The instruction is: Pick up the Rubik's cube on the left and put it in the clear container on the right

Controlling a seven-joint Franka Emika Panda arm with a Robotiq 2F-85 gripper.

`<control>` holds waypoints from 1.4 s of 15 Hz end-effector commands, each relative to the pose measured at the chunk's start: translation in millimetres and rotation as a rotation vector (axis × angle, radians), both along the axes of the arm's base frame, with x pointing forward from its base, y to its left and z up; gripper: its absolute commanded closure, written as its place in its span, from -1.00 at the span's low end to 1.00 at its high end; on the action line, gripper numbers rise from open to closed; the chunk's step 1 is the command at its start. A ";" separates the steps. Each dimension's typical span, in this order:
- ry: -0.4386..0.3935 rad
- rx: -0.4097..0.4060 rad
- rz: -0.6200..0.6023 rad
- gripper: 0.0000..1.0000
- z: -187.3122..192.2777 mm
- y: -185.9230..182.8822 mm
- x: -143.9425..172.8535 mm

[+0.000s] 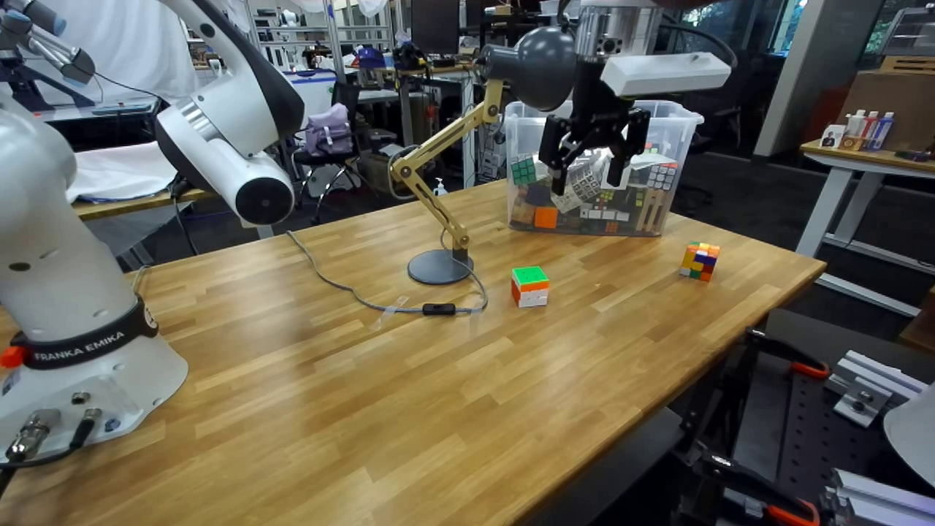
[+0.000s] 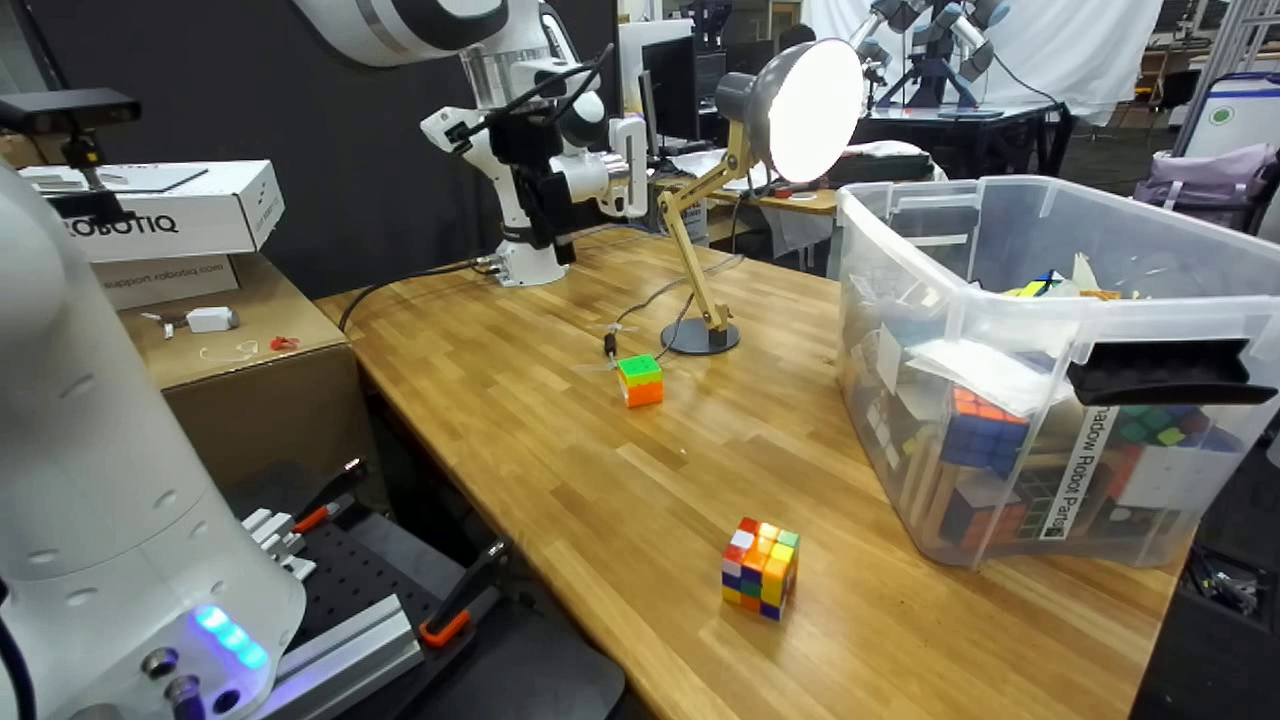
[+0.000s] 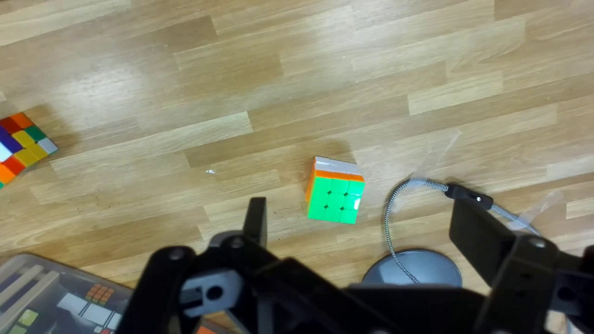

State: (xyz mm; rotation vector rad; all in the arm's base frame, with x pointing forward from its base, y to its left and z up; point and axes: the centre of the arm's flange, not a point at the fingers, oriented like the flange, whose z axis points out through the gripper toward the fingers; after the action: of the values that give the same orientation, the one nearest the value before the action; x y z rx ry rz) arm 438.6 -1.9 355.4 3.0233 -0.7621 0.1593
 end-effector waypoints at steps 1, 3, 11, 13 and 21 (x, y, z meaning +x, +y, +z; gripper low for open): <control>0.014 0.091 -0.039 -1.00 -15.2 -8.8 42.2; 0.031 0.103 -0.062 -1.00 -27.6 -16.0 60.8; 0.056 0.084 -0.085 -1.00 -43.7 -27.7 70.0; 0.053 0.084 -0.084 -1.00 -42.1 -27.0 69.7; 0.100 0.068 -0.060 -1.00 -74.4 -25.9 68.9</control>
State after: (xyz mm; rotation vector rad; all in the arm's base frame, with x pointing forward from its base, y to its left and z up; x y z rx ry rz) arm 503.3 -22.9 297.0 3.0483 -0.8927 -0.0065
